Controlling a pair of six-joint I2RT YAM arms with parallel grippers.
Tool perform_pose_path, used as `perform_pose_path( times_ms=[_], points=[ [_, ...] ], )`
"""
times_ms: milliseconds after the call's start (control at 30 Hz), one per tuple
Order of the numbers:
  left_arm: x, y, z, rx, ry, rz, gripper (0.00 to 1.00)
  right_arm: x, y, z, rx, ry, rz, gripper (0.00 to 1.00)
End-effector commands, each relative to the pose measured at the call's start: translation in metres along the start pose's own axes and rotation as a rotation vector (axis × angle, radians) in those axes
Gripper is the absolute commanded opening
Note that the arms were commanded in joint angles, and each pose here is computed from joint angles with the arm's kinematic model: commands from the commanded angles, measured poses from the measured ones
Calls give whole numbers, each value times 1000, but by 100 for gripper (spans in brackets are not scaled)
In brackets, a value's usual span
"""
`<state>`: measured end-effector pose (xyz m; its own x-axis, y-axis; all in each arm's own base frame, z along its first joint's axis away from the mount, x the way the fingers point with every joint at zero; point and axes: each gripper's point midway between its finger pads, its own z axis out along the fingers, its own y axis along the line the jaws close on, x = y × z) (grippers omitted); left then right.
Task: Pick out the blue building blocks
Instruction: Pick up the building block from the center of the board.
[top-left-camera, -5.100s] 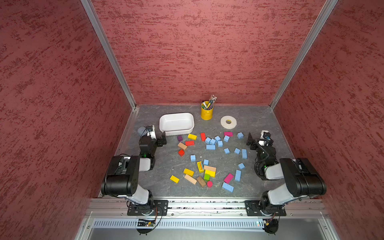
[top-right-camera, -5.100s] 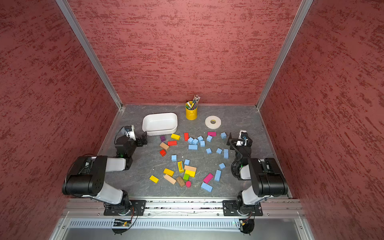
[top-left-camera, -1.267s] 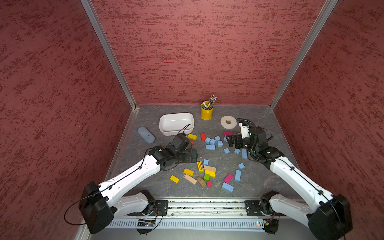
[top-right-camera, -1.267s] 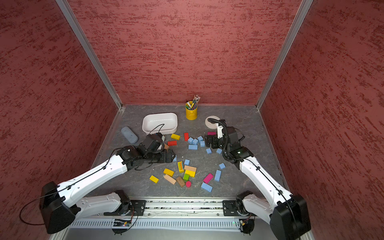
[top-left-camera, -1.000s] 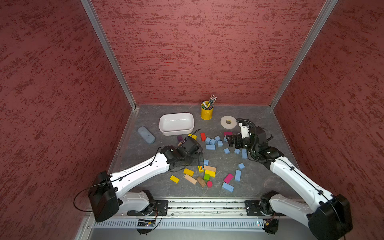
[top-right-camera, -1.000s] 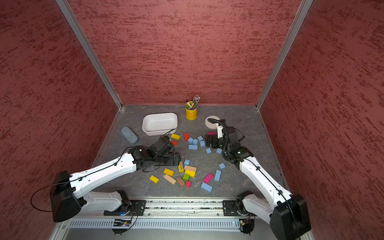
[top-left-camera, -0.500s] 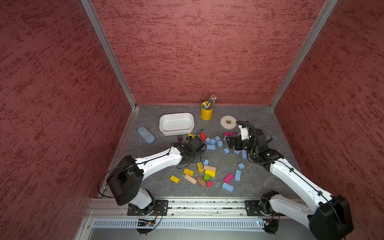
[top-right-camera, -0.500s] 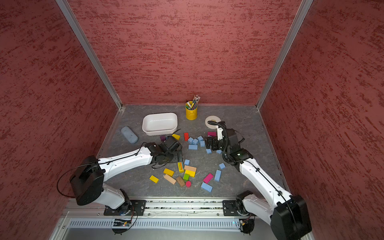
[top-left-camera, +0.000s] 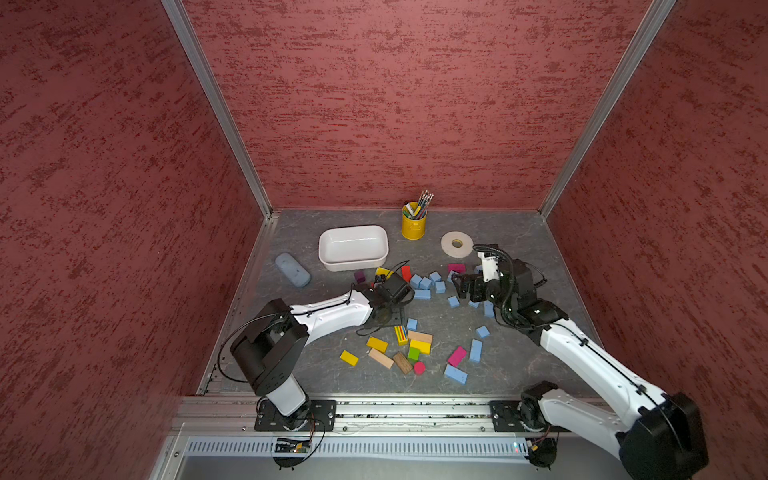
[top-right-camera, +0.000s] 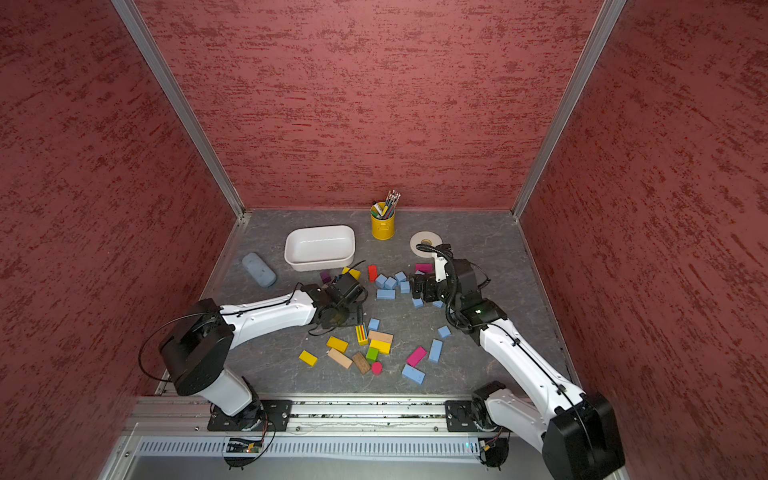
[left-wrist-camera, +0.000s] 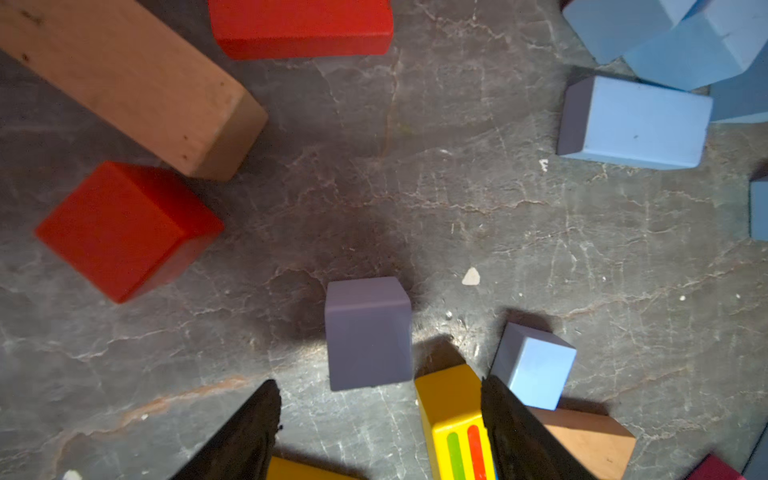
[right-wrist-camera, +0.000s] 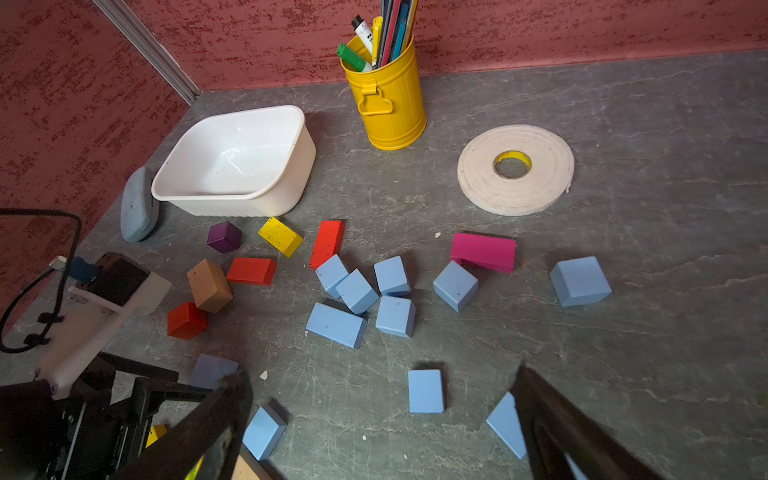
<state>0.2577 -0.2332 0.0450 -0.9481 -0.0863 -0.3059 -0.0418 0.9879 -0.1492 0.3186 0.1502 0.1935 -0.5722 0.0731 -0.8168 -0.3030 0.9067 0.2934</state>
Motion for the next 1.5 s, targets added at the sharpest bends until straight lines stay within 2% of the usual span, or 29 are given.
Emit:
perform_pose_path(
  times_ms=[0,600,767,967,1200,1467],
  points=[
    [-11,-4,2,-4,-27,19,70,-5,6,-2,-28,-27,9,99],
    [-11,-3,18,-22,-13,49,42,0,6,-3,-33,-24,11,99],
    [-11,-3,20,-24,-11,51,39,0,7,-3,-35,-23,10,99],
    [-14,-3,16,-23,-23,51,28,1,7,-3,-37,-21,10,99],
    [-29,-5,-10,-2,-97,40,17,1,7,-4,-39,-24,8,99],
    [-78,-7,-77,58,-243,12,16,0,9,-4,-49,-31,10,99]
  ],
)
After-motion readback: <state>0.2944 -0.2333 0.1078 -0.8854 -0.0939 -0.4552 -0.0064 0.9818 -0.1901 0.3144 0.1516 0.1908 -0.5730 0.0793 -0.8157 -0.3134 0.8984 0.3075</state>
